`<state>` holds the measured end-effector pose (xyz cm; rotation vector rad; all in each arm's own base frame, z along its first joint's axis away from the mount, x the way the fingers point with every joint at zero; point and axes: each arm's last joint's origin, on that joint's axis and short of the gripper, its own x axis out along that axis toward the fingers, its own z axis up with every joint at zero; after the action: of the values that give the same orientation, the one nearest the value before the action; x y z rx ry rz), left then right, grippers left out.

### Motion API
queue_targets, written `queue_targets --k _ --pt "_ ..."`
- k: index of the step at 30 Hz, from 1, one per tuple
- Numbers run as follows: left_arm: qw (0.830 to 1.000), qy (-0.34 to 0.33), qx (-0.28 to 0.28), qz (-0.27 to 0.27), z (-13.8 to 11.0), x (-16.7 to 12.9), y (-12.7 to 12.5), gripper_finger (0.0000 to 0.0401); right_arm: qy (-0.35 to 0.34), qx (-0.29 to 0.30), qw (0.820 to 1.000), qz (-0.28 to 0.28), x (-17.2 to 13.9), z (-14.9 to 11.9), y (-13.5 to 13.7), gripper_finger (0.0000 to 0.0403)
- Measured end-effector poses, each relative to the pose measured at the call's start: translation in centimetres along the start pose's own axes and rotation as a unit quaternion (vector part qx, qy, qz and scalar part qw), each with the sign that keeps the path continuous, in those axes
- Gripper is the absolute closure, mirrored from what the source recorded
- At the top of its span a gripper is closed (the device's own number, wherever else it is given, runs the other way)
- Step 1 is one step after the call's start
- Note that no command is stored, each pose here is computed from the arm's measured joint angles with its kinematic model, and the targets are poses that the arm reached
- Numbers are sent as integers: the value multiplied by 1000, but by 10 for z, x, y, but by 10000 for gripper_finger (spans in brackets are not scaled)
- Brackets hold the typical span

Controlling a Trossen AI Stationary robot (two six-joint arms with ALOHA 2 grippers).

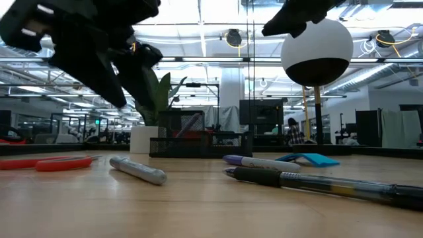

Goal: Pick and place office supplies into organizer
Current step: Put the gray marker into the black desk organizer

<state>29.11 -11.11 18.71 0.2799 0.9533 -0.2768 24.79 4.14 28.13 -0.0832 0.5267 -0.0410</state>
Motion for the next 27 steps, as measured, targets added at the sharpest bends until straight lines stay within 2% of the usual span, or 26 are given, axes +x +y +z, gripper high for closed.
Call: queue_targets --k 7,13,20,23,27 --pt "998 50 11 -27 3 29 -4 169 -1 -4 1000 13 0 0 1 330" --pt "993 114 -3 -29 -2 35 -3 209 0 -5 1000 13 0 0 1 330" --pt "994 107 -14 -29 0 34 -5 255 0 -6 1000 26 0 0 2 330" --pt "994 103 -26 -29 -3 38 -8 262 0 -6 1000 26 0 0 2 330" --pt "992 120 -8 -33 -10 48 -14 260 0 -7 1000 26 0 0 2 330"
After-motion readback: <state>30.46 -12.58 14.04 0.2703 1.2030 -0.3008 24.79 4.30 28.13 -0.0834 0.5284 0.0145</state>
